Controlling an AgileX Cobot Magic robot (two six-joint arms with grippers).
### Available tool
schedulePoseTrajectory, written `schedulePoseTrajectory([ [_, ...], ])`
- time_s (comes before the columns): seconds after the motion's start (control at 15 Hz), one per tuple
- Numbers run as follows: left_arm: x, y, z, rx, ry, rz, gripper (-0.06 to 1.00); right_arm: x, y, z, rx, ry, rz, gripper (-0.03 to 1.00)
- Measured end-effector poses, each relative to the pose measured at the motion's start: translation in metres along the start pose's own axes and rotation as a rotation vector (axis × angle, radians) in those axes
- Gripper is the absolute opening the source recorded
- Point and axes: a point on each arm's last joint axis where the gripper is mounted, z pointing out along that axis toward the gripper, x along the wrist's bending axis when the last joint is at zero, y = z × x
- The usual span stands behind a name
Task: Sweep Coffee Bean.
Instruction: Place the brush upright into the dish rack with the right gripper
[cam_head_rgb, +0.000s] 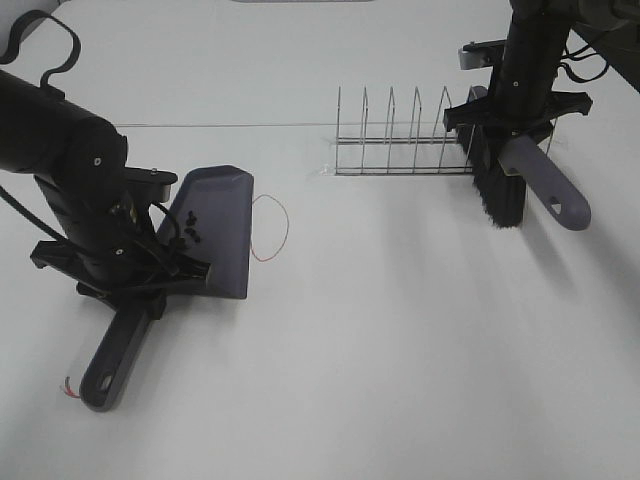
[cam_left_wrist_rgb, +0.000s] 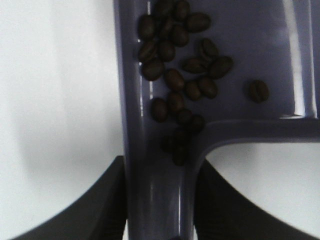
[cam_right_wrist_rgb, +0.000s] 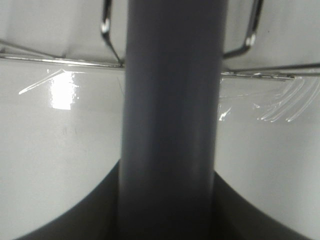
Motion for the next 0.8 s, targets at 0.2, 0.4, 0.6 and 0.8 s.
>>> schedulePoseTrajectory([
  [0.2,0.0,0.0,0.0,0.0,0.0,0.001,0.36,-0.0004,0.0027,-0.0004,-0.027,0.007,0.002,0.34],
  [0.4,0.0,0.0,0.0,0.0,0.0,0.001,0.36,-0.0011,0.0041,-0.0003,-0.043,0.01,0.008,0.34],
  [0.6,0.0,0.0,0.0,0.0,0.0,0.001,0.36,-0.0011,0.0042,-0.0003,-0.044,0.01,0.013,0.39],
  [0.8,0.0,0.0,0.0,0.0,0.0,0.001,0.36,-0.0041,0.0043,0.0002,-0.043,0.015,0.031,0.64],
])
